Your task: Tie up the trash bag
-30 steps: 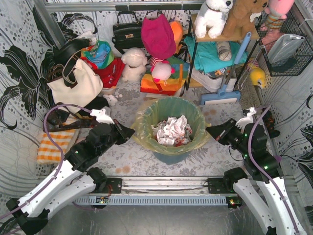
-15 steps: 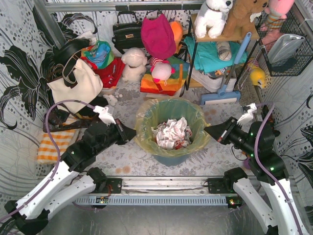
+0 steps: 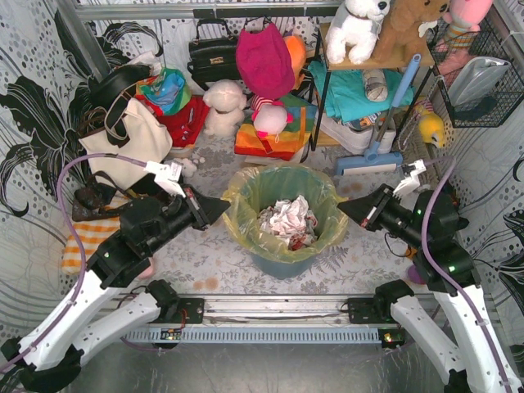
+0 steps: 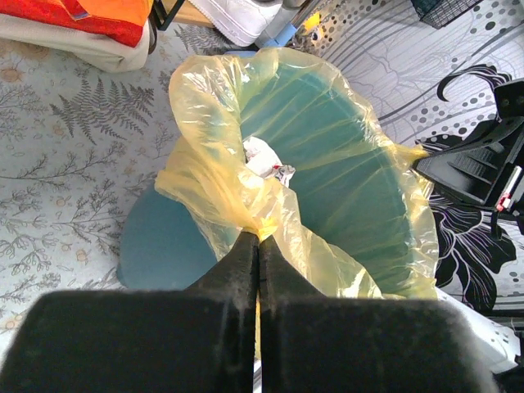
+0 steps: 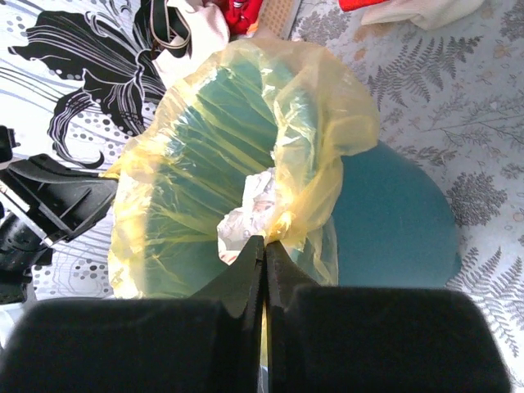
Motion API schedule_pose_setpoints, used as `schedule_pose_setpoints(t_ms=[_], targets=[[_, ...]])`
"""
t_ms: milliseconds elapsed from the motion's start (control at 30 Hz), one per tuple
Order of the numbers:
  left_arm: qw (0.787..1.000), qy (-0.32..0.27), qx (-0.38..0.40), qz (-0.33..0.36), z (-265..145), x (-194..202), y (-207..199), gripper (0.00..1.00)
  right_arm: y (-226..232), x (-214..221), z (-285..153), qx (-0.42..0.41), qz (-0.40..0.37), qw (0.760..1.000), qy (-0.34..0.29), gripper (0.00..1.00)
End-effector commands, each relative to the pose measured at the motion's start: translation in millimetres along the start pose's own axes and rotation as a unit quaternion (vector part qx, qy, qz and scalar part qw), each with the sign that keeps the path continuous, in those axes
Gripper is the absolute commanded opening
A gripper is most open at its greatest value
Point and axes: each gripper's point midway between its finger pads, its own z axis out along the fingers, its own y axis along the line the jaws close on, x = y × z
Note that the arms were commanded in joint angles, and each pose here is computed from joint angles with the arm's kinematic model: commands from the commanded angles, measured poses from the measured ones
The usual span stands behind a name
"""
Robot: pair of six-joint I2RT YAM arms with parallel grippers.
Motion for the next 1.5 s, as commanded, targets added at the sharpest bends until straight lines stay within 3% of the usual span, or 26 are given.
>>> schedule_pose_setpoints(t_ms=[0, 533, 733, 967, 1467], targets=[[0.998, -0.041, 0.035, 0.022, 9, -25, -20, 0.00, 35, -27, 0, -0.060, -0.031, 0.997, -0.036, 0.00], [0.992, -0.106, 0.024, 0.067, 47, -75, -38, 0.00, 70, -60, 43, -0.131, -0.068, 0.989, -0.027, 0.00], [0.994, -0.044, 0.070, 0.065, 67, -49, -51, 0.00, 61, -27, 52, -0.161, -0.037, 0.985, 0.043, 0.00], [0.985, 0.004, 0.161, 0.070, 74, -31, -81, 0.00, 66, -14, 60, -0.225, 0.012, 0.972, 0.067, 0.00], [0.958, -0.002, 0.282, 0.052, 70, -46, -136, 0.00, 102, -32, 67, -0.278, 0.004, 0.959, 0.062, 0.00]])
